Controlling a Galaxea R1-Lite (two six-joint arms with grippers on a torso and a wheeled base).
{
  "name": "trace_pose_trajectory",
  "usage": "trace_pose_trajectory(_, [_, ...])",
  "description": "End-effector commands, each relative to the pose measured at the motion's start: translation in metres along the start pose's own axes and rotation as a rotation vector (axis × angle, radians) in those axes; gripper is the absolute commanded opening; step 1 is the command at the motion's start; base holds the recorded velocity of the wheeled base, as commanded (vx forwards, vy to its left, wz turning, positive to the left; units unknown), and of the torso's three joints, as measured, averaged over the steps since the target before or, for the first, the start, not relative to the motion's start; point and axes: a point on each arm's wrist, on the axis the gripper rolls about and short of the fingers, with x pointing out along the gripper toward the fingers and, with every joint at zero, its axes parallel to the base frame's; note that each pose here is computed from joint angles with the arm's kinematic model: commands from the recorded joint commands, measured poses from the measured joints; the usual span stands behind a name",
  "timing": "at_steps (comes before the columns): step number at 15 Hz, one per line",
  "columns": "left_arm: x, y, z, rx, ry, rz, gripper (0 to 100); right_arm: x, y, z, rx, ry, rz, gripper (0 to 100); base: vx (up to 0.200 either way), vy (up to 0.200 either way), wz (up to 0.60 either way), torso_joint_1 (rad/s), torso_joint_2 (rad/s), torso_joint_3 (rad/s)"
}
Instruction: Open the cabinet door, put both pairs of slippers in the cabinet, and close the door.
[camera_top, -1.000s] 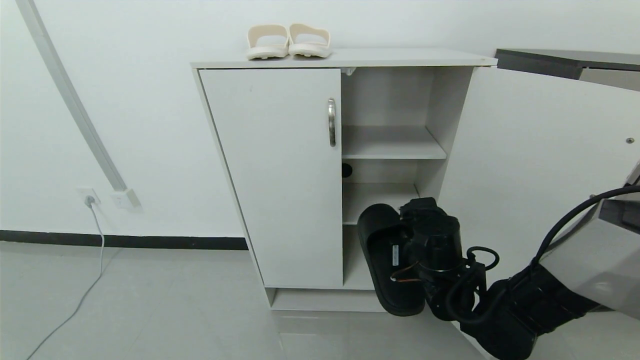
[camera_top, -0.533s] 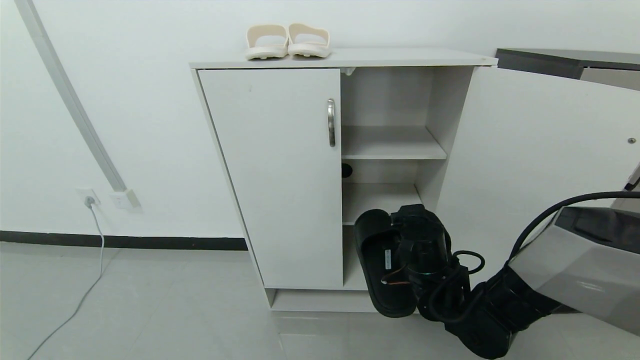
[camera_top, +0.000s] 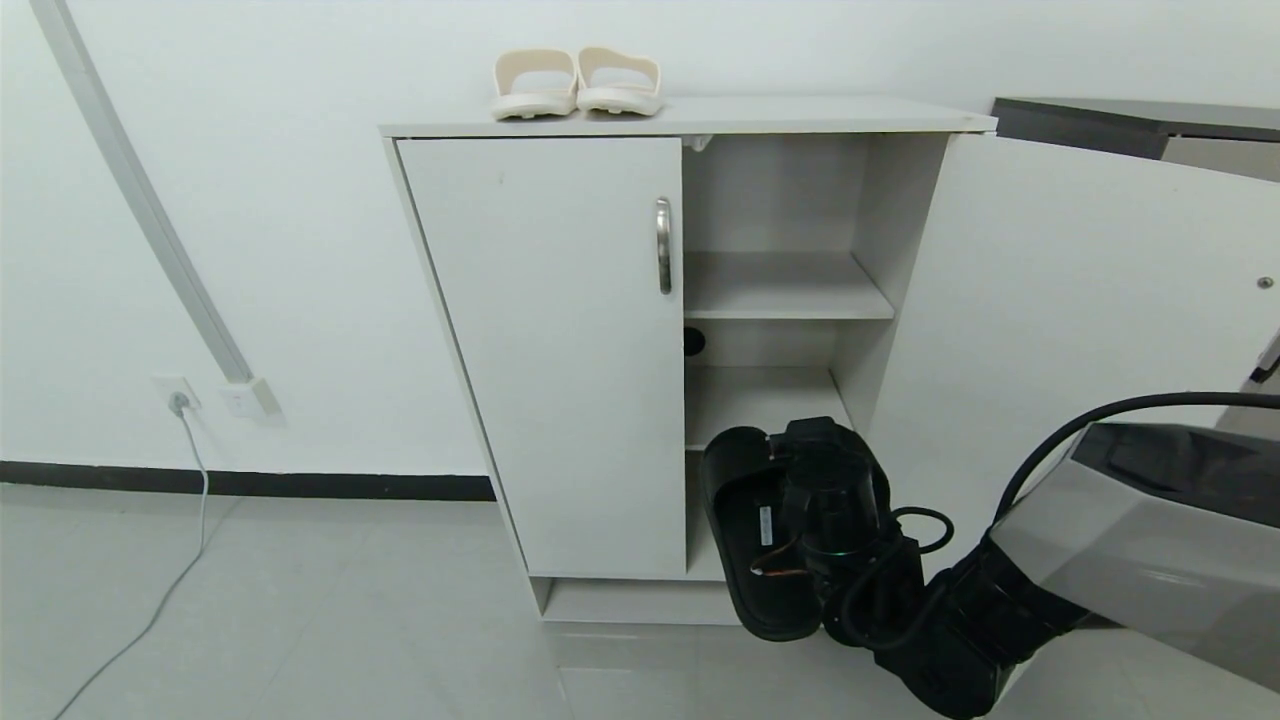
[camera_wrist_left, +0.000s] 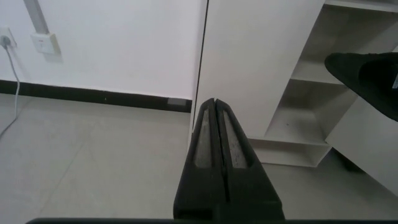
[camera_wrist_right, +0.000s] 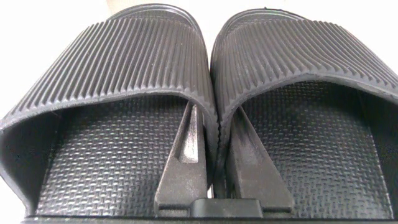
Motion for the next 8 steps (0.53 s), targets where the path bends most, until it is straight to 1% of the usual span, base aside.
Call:
trace_pose_trajectory(1, [0.0002,0.0000,0.0001,0.000,0.002,0.000,0,0.0005,0.0003,-0.0010,-0.001,0.002,-0.001,0,0.000,0.000,0.00,0.000,0.00,0.000])
trace_pose_trajectory(3, [0.0002,-0.0001,0.0000,0.000,0.004,-0.001,0,0.0024,0.0018,-0.0013,0.001,-0.001,0.000,0,0.000,0.000,0.00,0.000,0.00,-0.132])
trace_pose_trajectory(8, [0.0000,-0.0002,0.0004,0.000,0.001,-0.003,0,0.0022,0.0047,-0.0013,0.001,-0.004,0.003,0,0.000,0.000,0.00,0.002,0.00,-0.186])
